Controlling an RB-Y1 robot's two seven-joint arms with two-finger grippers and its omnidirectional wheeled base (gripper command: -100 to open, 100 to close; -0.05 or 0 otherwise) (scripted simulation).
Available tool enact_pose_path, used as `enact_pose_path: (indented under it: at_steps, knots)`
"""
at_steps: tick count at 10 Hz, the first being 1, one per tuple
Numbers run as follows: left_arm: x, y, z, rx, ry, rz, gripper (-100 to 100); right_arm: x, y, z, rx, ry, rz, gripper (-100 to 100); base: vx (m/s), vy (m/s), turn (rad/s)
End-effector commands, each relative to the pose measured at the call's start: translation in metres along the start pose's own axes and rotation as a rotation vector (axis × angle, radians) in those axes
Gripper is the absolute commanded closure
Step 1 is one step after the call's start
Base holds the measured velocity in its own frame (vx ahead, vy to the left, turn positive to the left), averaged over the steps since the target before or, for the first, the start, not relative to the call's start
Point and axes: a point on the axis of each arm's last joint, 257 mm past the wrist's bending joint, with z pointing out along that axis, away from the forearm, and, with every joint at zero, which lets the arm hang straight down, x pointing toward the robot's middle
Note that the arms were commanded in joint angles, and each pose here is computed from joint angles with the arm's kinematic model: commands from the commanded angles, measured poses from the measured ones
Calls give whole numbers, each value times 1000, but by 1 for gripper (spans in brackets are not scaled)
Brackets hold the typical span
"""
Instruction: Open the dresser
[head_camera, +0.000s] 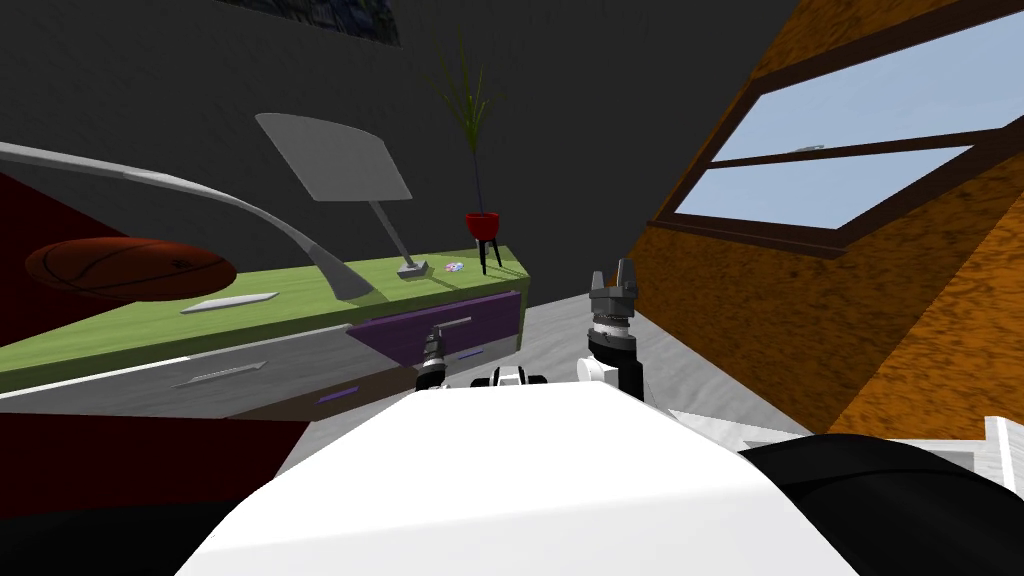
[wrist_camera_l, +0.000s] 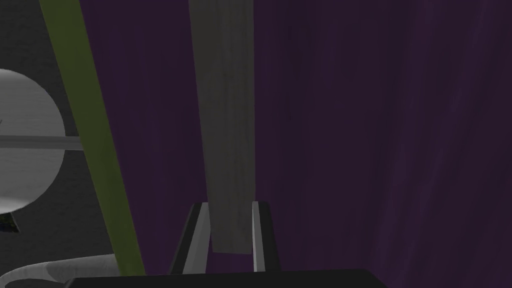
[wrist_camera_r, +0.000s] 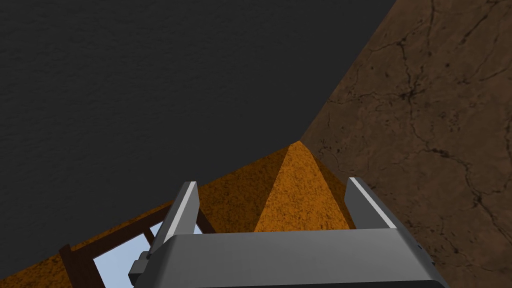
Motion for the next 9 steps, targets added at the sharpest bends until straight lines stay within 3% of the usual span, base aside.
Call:
enact_pose_path:
  at_steps: [1, 3, 7, 8, 9]
  knots:
    - [0, 7, -8, -25, 2, 0, 100, 0, 0, 0, 0, 0, 0, 0, -209, -48, -2]
    - [2, 0, -6, -7, 4, -1, 100, 0, 0, 0, 0, 0, 0, 0, -148, -45, 5]
    - [3, 9, -15, -39, 10, 4, 100, 0, 0, 0, 0, 0, 0, 0, -158, -47, 18]
    - [4, 0, -10, -13, 9, 2, 100, 0, 0, 0, 0, 0, 0, 0, -94, -32, 9]
    - [2, -4, -9, -15, 7, 3, -100, 0, 0, 0, 0, 0, 0, 0, -29, -13, -8]
